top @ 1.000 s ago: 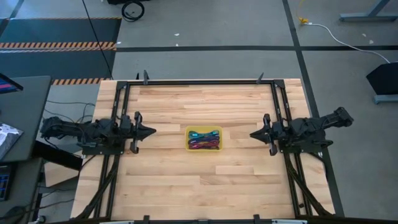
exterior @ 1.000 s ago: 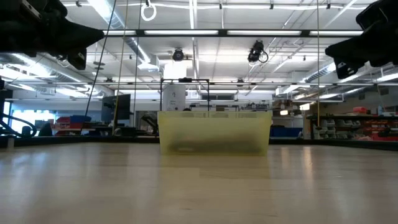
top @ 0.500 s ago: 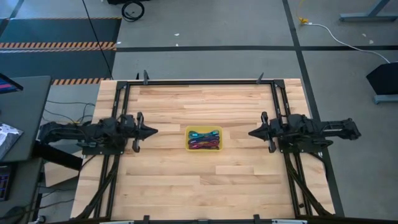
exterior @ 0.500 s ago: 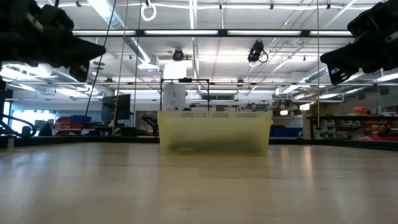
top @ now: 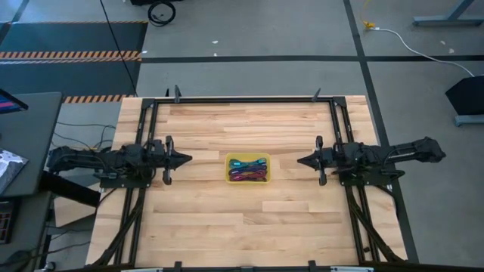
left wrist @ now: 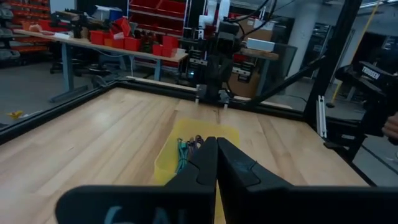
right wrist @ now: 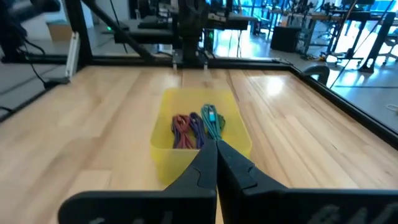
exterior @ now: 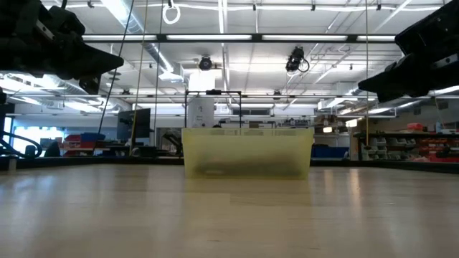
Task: Pick and place USB-C Cables
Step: Return to Home Position
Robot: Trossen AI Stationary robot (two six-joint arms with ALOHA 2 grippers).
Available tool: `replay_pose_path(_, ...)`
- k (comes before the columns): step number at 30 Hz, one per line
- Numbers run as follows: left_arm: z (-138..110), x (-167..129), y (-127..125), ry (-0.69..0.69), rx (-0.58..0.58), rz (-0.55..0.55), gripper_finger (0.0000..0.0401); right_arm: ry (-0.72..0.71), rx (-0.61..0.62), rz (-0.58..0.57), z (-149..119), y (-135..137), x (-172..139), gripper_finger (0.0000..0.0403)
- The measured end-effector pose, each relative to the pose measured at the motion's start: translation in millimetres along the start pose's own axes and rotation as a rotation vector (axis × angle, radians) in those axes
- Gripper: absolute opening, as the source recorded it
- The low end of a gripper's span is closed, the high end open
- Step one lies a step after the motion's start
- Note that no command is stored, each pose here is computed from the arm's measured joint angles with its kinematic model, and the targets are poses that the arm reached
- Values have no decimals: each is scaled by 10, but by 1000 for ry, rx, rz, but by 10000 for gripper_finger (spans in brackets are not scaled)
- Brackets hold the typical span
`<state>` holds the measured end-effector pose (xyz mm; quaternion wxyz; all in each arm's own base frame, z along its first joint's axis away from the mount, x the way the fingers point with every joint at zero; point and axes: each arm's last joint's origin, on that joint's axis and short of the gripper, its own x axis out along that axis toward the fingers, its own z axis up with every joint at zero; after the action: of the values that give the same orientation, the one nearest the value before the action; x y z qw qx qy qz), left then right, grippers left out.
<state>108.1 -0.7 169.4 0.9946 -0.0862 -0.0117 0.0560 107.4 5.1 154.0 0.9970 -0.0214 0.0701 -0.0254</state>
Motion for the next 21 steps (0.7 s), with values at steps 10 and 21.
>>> replay_pose_path(10, 0, 0, 0, -1, 0, 0, 22, 32, -1, -16, -25, -4, 22, 15)
replay_pose_path(21, -2, 0, 0, 0, 0, 0, 19, 22, 126, -23, -17, -5, 22, 20)
